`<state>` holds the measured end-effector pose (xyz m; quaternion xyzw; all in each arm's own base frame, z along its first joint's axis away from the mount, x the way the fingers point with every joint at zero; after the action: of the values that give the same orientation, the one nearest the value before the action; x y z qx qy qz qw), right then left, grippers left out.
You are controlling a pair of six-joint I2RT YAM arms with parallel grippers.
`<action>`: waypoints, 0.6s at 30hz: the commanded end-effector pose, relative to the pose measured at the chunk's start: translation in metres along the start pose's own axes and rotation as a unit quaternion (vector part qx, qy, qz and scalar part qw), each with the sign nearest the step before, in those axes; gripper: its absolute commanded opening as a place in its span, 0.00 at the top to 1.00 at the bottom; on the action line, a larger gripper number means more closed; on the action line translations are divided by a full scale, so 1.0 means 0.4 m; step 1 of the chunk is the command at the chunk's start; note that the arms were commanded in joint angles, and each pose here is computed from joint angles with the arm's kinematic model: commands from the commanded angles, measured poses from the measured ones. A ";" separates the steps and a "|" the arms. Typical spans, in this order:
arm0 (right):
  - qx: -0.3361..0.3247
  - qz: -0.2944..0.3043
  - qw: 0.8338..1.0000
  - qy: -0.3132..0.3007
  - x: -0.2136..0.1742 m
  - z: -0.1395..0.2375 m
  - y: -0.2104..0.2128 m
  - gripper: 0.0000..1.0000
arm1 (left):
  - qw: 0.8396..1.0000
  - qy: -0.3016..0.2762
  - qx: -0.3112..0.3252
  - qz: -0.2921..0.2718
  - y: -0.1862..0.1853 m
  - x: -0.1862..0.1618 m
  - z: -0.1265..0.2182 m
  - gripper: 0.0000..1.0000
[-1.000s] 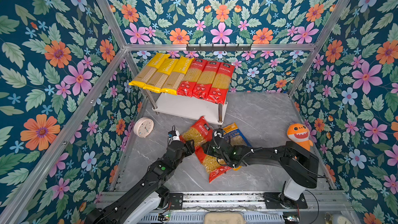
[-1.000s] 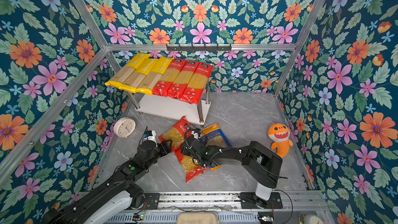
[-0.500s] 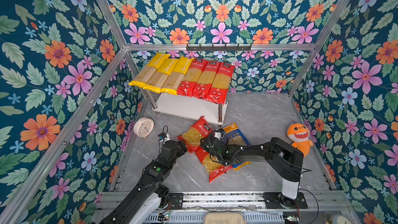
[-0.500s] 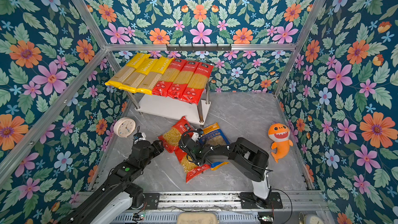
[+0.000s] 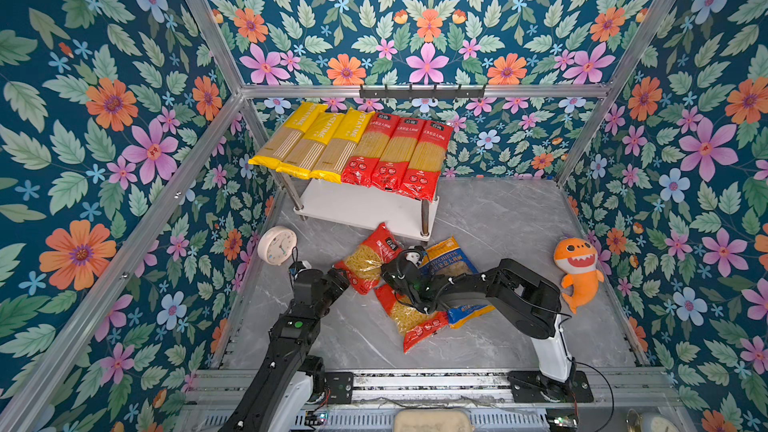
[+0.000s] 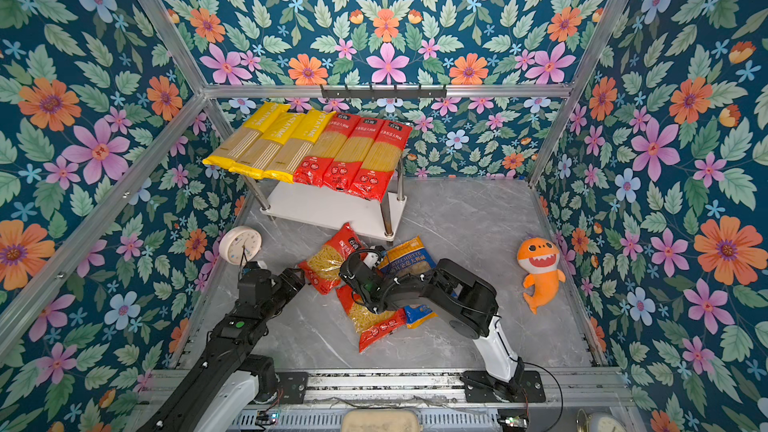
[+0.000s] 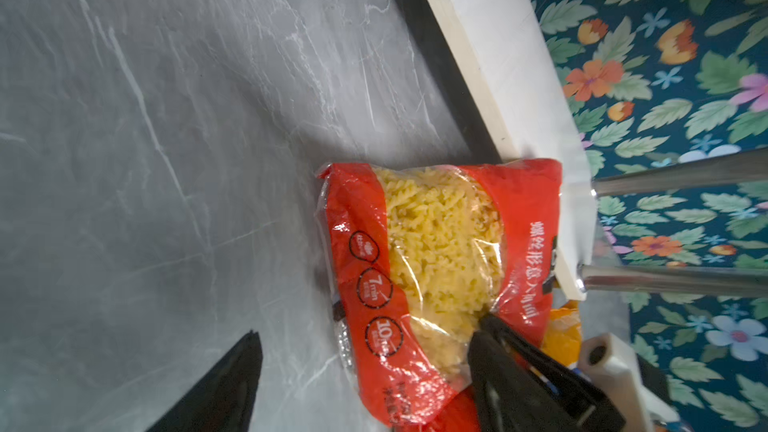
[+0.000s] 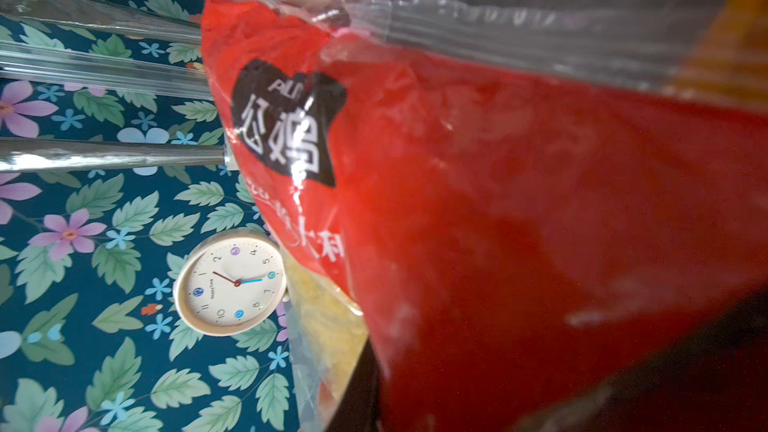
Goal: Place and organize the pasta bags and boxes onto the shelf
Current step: 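Grasp a red fusilli bag with the left gripper while the right grips another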
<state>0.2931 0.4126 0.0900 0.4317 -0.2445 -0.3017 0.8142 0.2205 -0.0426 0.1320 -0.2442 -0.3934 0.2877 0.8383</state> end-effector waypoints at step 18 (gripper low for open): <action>0.043 0.057 0.997 0.021 0.008 0.082 0.046 0.83 | 0.992 0.030 -0.083 0.088 0.032 -0.054 -0.015 0.17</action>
<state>0.2743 0.4007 0.1187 0.4498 -0.2560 -0.2266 0.8251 0.2075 -0.0472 0.1091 -0.3393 -0.3607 0.3210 0.8073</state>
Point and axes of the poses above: each gripper's point midway between its finger pads, its own z axis back along the fingers, its own y axis along the line the jaws close on, x = y × z, the point moved 5 cm from there along z, back along the fingers, and after that the axes turned 4 degrees about -z, right-handed, at the moved point
